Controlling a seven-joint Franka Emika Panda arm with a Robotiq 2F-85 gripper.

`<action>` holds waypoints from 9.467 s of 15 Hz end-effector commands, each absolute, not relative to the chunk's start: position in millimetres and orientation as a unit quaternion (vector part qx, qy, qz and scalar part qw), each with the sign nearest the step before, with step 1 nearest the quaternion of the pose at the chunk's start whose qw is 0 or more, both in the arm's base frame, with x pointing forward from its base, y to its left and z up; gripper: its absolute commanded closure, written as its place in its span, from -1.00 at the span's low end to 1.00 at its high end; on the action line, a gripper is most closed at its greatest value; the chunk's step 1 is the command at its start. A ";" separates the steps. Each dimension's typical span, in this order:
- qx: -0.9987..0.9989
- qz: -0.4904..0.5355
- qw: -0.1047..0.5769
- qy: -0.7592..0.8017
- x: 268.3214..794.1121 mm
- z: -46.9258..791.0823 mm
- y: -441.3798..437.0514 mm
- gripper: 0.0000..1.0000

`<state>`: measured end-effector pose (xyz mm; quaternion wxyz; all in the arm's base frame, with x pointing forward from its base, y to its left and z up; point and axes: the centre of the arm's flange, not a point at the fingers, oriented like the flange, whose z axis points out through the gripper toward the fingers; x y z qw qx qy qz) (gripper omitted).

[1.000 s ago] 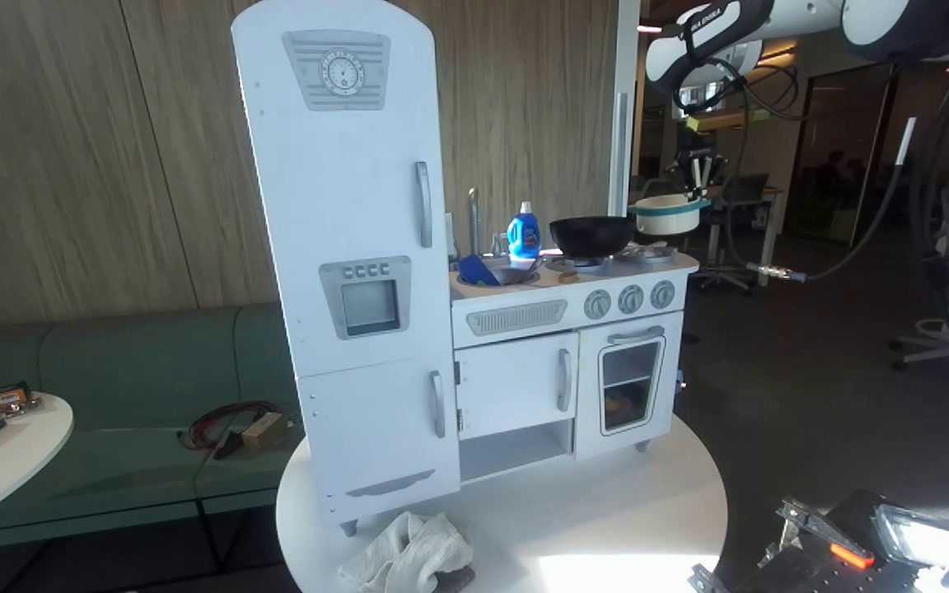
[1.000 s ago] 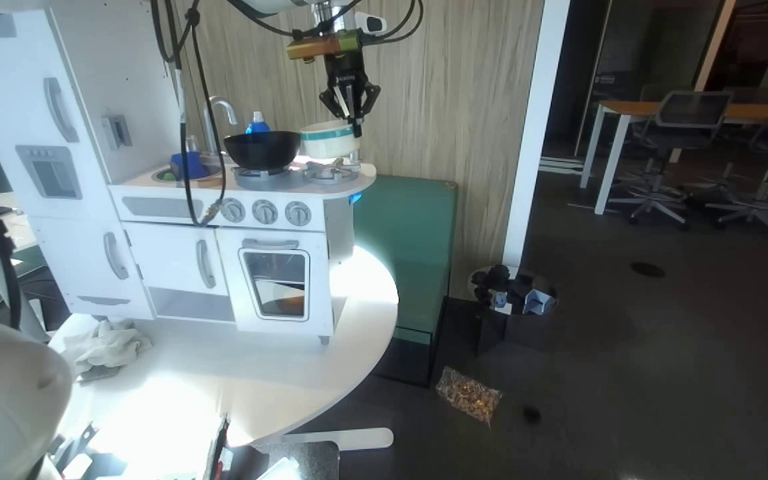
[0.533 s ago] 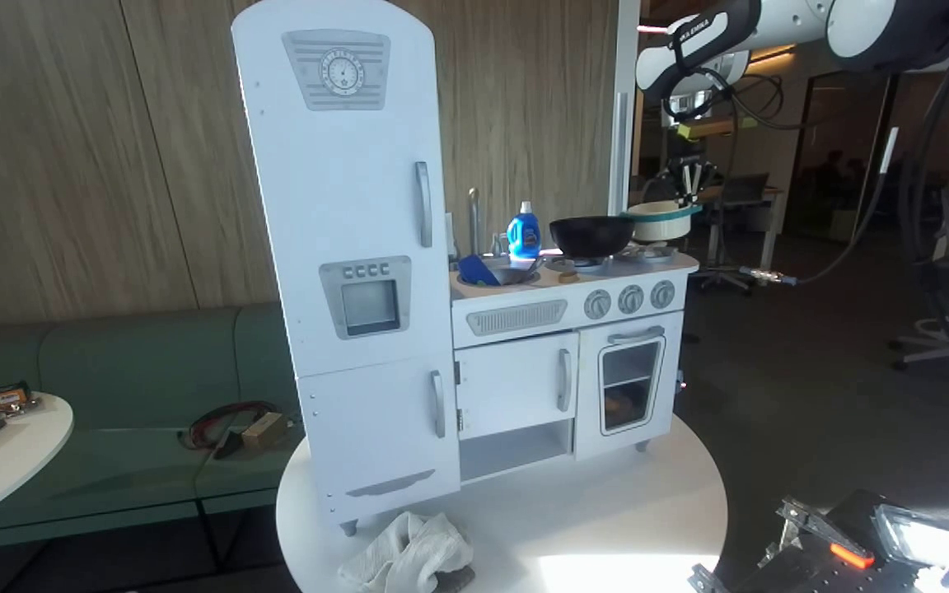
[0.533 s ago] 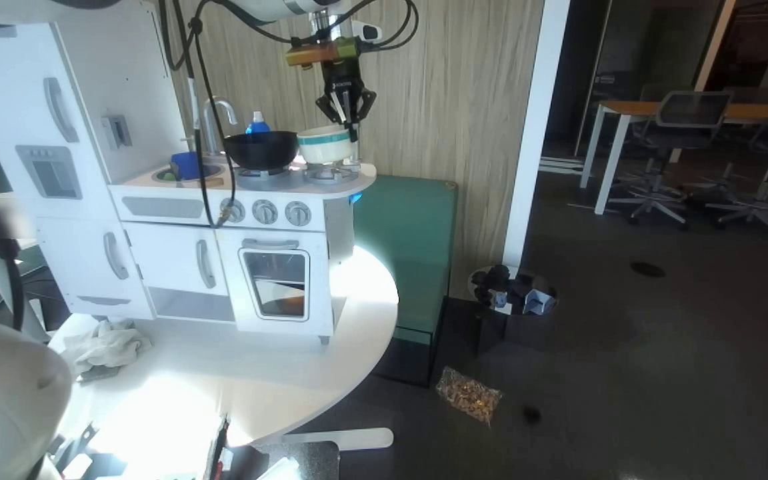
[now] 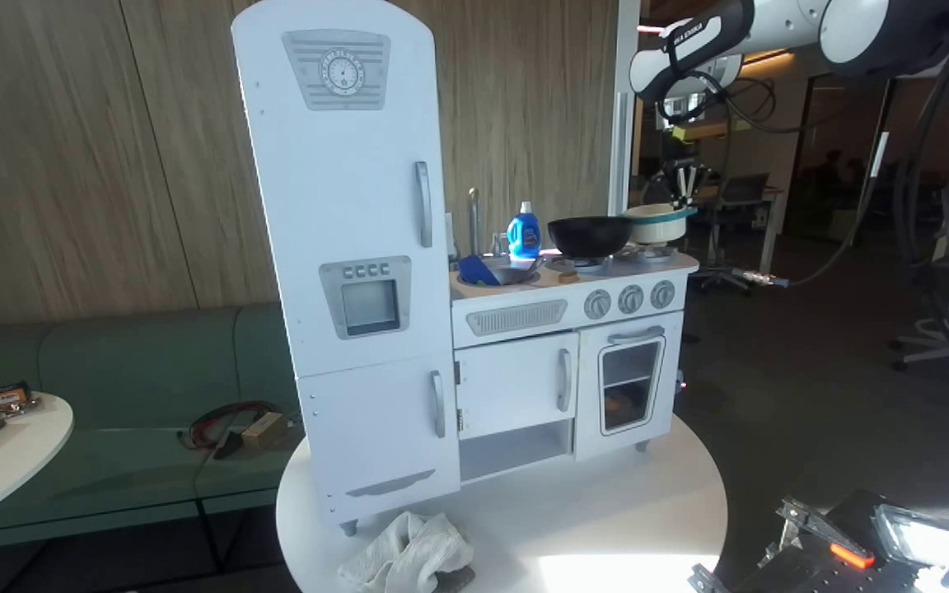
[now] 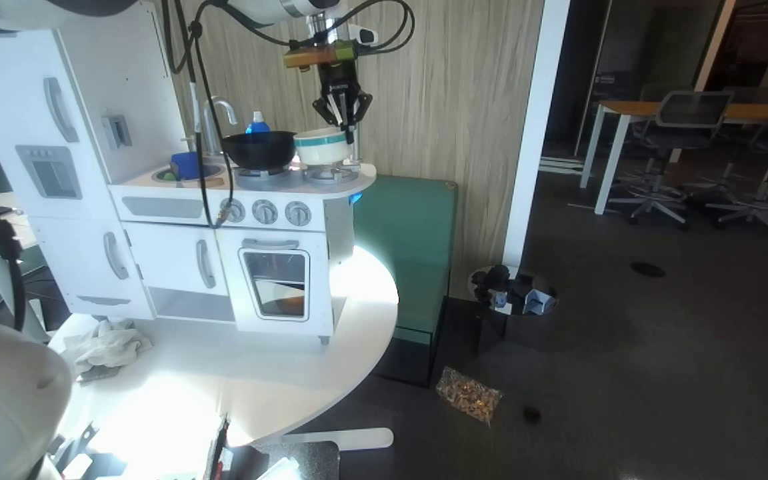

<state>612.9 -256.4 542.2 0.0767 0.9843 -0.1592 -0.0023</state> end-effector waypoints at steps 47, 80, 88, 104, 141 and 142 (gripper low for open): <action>0.996 0.014 0.086 -0.035 610.7 658.6 -96.2 -1.00; 0.845 -0.063 0.019 0.530 638.7 492.4 87.5 -1.00; 0.821 -0.087 0.001 0.564 634.6 469.4 104.8 -1.00; 0.820 -0.088 0.057 0.563 631.5 479.7 114.5 0.93; 0.948 -0.191 0.151 0.204 613.0 605.5 -26.9 0.94; 0.947 -0.197 0.145 0.207 614.5 595.4 -28.3 0.95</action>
